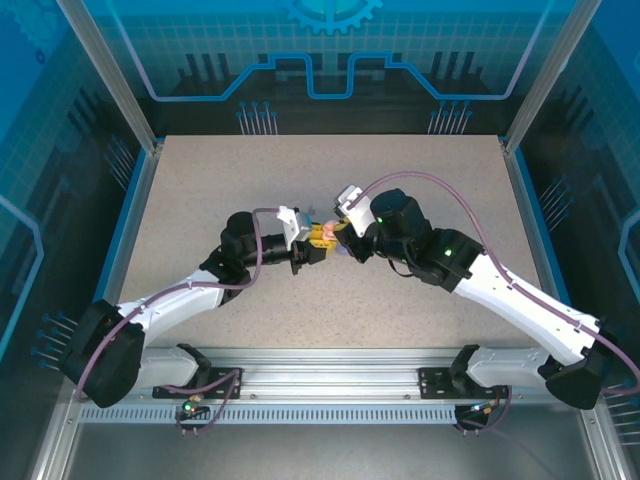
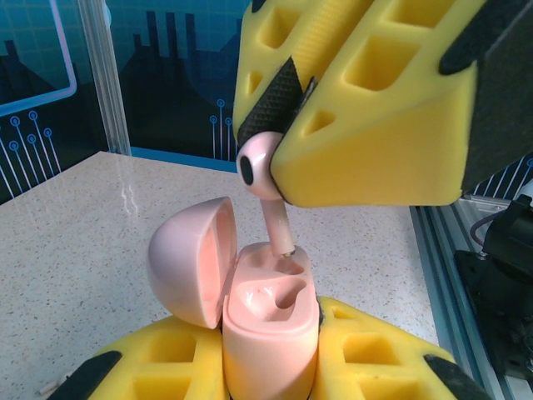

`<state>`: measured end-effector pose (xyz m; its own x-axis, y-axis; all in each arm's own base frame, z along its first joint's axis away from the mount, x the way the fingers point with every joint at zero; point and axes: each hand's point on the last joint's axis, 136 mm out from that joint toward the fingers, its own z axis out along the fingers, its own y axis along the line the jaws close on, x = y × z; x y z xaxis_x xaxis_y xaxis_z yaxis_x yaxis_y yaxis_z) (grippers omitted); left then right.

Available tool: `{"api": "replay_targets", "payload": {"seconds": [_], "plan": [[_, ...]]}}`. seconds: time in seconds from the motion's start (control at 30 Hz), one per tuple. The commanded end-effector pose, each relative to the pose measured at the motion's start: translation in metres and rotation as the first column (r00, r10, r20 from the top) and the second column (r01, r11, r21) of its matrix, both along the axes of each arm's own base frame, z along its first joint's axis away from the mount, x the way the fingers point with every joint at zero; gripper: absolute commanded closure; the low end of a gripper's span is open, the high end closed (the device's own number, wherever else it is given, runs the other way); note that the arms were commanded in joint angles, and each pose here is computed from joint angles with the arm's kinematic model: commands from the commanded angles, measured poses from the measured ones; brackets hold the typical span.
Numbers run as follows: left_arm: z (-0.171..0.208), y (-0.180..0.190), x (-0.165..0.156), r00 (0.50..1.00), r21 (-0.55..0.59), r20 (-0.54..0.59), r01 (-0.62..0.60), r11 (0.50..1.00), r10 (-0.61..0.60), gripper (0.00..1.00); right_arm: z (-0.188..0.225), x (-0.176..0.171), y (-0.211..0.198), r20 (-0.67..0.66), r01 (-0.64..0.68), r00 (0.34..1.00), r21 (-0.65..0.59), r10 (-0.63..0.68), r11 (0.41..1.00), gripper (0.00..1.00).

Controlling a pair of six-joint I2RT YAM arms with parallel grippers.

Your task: Insert the wireless bluetooth earbuds into the charging case

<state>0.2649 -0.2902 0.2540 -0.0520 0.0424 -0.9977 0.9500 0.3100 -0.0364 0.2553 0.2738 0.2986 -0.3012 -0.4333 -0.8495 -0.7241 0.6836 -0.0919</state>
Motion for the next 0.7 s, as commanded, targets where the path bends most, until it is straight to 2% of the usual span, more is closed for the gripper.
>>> {"api": "replay_targets", "payload": {"seconds": [0.0,0.67], "plan": [[0.0302,-0.0043,-0.0075,0.998,-0.046,0.05,0.041,0.998,-0.039,1.0,-0.0045,-0.0016,0.0053,0.007,-0.007,1.0,-0.009,0.007,1.0,0.83],[0.0292,-0.0057,-0.0005,1.0,-0.048,0.011,0.02,0.999,-0.02,1.0,-0.0134,-0.007,0.0104,-0.03,-0.039,0.999,-0.014,0.039,0.999,0.83]]}}
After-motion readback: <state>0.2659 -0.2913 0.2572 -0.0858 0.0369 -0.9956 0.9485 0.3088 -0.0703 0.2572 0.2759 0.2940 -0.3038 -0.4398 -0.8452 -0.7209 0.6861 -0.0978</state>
